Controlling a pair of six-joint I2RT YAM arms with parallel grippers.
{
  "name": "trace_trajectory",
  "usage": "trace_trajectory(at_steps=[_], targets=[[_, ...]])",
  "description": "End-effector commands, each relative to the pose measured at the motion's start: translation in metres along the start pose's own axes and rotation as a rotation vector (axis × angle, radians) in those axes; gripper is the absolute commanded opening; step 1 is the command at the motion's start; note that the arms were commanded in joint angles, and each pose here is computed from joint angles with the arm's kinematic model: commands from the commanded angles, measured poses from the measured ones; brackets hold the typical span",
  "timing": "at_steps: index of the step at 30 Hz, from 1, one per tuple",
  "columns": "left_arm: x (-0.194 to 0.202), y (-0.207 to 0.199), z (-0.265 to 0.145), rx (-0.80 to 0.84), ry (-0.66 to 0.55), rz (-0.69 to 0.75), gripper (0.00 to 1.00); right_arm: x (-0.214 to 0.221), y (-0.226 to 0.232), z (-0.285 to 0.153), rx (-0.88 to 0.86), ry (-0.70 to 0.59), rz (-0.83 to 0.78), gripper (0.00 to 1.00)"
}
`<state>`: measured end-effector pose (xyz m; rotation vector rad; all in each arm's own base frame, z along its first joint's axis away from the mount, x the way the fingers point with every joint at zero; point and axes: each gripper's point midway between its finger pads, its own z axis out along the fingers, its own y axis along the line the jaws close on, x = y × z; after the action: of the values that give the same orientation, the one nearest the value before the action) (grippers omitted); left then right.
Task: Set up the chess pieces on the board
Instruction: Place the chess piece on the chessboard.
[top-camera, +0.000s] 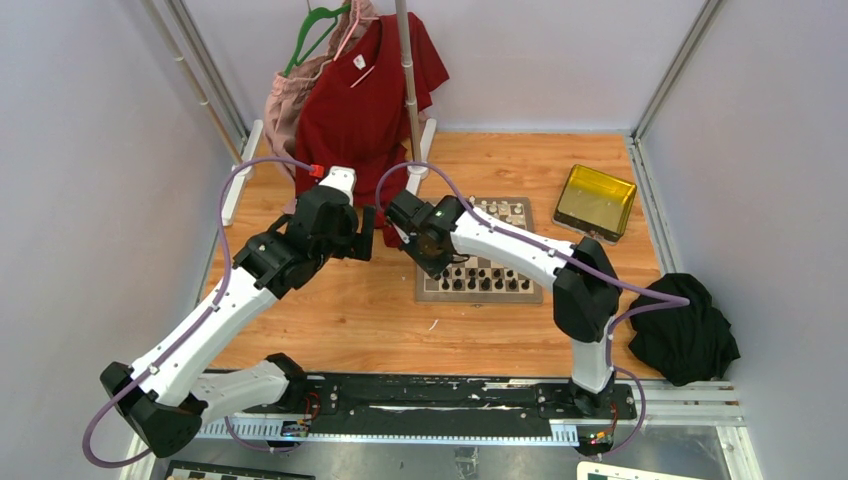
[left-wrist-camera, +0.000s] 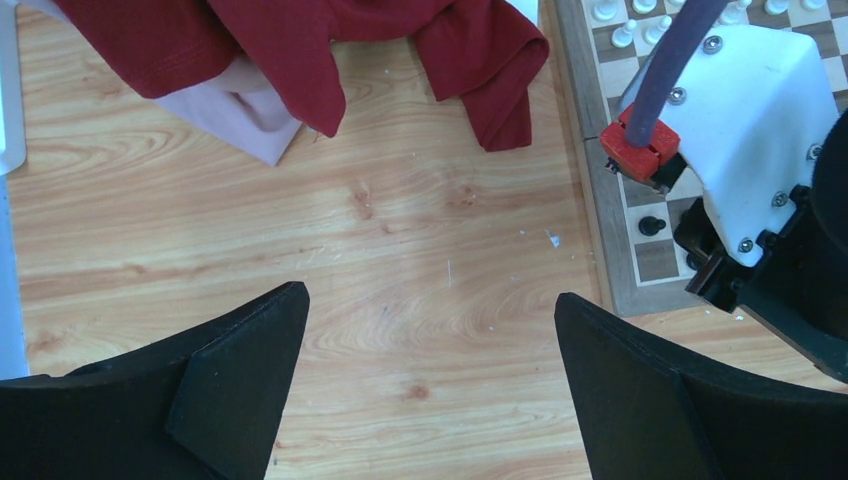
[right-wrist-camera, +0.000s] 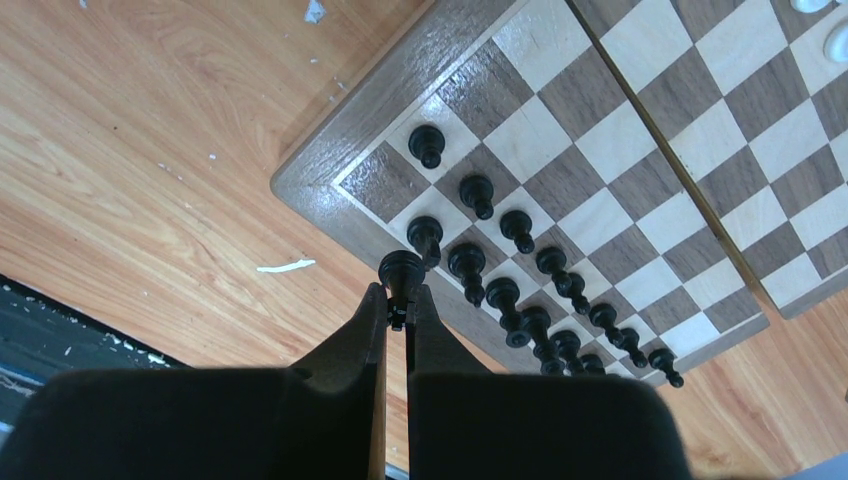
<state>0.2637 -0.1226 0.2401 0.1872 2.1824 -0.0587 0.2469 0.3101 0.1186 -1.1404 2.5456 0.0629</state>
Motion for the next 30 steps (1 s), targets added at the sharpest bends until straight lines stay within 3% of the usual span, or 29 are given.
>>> trace_trajectory(at_steps=[1, 30], targets=[[0.0, 0.0, 0.0, 0.006, -0.01, -0.024, 1.0, -0.009, 0.007, 0.007, 0.001, -0.018, -0.031, 0.0], [0.009, -0.002, 0.004, 0.007, 0.013, -0.023, 1.0, 0.009, 0.018, 0.055, -0.035, 0.05, -0.043, 0.0]])
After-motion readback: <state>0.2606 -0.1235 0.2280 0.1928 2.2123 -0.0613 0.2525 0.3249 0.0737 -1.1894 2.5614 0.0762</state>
